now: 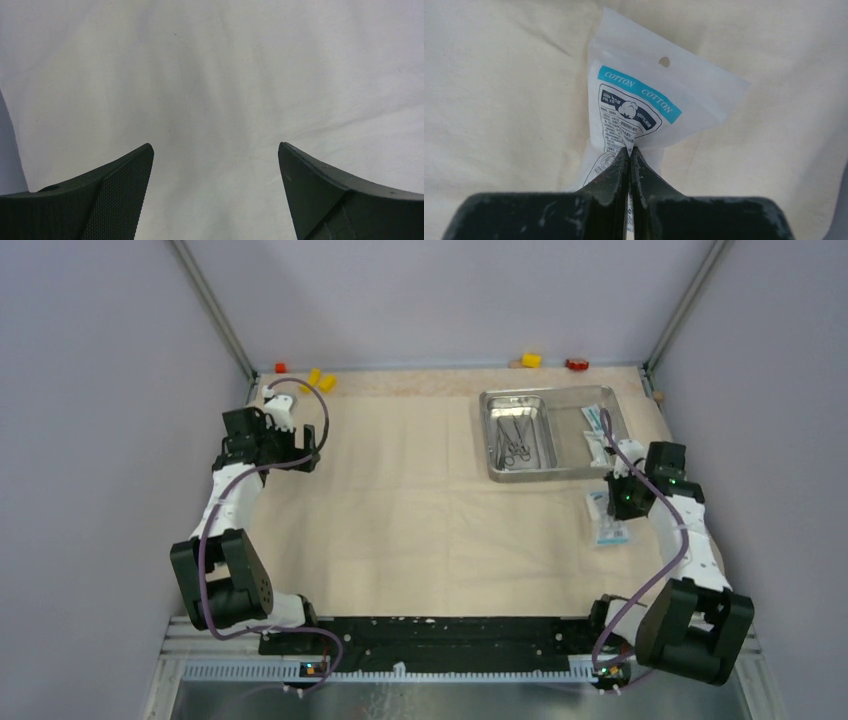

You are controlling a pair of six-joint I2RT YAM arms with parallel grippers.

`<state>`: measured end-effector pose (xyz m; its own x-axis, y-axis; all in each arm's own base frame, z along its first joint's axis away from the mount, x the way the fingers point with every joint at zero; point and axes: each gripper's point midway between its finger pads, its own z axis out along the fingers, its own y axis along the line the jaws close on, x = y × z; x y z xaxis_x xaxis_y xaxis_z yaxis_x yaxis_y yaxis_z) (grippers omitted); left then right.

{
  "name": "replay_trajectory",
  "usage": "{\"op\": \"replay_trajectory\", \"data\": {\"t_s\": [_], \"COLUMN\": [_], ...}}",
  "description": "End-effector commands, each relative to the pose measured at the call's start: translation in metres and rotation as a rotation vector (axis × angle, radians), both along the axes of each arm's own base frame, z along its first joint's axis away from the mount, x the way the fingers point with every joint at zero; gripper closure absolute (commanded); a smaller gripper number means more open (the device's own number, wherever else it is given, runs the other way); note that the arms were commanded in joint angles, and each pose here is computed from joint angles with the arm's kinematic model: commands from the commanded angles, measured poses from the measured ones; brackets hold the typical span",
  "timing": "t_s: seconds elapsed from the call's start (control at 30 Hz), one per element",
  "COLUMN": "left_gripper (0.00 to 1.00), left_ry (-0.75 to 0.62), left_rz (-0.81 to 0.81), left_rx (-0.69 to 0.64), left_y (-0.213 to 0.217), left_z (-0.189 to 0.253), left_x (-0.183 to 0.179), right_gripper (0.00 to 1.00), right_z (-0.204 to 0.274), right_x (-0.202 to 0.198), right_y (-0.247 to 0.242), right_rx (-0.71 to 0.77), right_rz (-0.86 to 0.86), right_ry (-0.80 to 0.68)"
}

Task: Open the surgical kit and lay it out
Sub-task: Place the medical item in the surgical kit.

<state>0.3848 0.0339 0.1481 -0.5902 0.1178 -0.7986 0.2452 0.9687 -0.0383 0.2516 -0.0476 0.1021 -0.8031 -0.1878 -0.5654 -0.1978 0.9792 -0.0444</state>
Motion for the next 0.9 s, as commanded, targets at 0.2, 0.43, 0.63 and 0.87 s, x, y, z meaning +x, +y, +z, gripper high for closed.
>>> {"op": "replay_trajectory", "data": {"t_s": [0.2, 0.43, 0.63, 0.87], "left_gripper": [0.01, 0.01, 0.01, 0.01], "left_ry": [-0.073, -0.052, -0.029, -0.019], "left_rz": [0.015, 0.019, 0.025, 0.021], "left_rx": [0.021, 0.021, 0.037, 0.003], "left_y": [0.006, 0.009, 0.015, 0.012], "left_z": [0.027, 0.016, 0.007, -0.002], "left_x": [0.013, 0.020, 0.030, 0.038], "right_gripper": [0.99, 0.64, 0.41, 0.36], "right_z": [-0.055, -0.044, 0.017, 0.093], "right_x": [-0.012, -0.009, 0.025, 0.111], "right_y": [0.008, 0.007, -0.001, -0.009], "right_rx": [0.073, 0.062, 0.021, 0.051], "right_rz": [0.071, 0.084, 0.057, 0.027], "right_ry": [0.208, 0.177, 0.008, -0.207]}}
